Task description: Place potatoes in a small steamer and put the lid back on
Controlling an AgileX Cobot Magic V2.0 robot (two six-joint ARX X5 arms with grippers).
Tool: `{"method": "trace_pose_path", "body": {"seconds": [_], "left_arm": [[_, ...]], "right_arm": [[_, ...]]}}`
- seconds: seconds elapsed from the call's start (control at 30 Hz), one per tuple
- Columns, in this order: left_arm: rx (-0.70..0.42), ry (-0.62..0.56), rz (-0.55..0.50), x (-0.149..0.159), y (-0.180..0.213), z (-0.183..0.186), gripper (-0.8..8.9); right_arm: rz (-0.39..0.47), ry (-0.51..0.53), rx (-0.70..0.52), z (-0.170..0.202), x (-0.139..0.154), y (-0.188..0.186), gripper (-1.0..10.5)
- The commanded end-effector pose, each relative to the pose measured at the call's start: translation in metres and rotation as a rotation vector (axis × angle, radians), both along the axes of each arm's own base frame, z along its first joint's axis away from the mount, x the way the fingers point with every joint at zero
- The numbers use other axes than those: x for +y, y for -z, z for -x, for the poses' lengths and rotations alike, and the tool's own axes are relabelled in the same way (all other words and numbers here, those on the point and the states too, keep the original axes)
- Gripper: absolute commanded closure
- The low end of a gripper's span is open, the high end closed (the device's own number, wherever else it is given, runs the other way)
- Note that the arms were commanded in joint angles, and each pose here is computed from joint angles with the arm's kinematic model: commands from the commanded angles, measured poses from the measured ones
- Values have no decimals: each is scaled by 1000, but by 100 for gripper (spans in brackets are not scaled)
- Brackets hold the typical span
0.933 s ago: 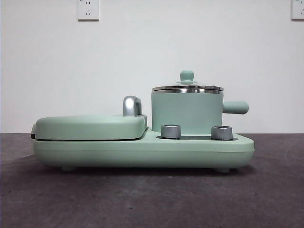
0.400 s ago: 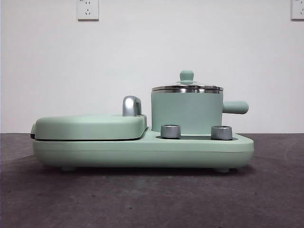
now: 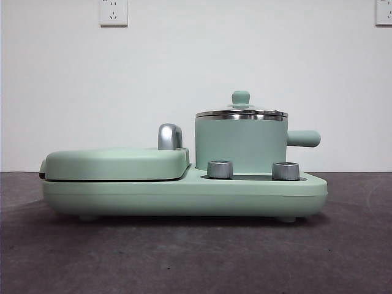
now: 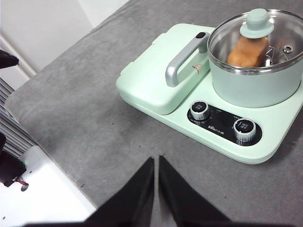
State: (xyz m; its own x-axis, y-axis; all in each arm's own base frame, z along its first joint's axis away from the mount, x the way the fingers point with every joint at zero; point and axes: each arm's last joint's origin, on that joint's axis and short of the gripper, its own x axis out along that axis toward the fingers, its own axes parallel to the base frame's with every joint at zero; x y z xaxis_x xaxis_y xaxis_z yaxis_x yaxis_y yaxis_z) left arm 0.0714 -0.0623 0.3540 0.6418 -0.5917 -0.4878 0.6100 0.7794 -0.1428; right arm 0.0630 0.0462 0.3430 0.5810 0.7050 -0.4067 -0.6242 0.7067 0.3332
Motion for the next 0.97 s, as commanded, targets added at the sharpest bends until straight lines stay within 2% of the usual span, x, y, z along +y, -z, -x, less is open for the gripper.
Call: {"method": "trace_pose_path", "body": {"seconds": [0.03,0.2,0.33,0.43,0.63,0.77,0.97], "left_arm": [[-24,-41,22,4,-2,-1,805],[-107,-245,73,21,22,-10,805],[-171,-431,94,39,59,-9,805],[-175,-526,85,47,89,-5,805],[-218,-592,-50,54,151,-13,805],[-245,-616,-43,56,180,-17,805],[-327,-649,-24,59,201,-21,805]], "right_arm": [[-4,-10,-20,0,0,-3,936],[-4,-10,-20,0,0,-3,936],[-4,-10,-20,0,0,-3,936],[-4,-10,-20,0,0,-3,936],[-4,-10,-20,0,0,-3,936],[-4,-10,-20,0,0,-3,936],[-4,-10,-20,0,0,-3,936]]}}
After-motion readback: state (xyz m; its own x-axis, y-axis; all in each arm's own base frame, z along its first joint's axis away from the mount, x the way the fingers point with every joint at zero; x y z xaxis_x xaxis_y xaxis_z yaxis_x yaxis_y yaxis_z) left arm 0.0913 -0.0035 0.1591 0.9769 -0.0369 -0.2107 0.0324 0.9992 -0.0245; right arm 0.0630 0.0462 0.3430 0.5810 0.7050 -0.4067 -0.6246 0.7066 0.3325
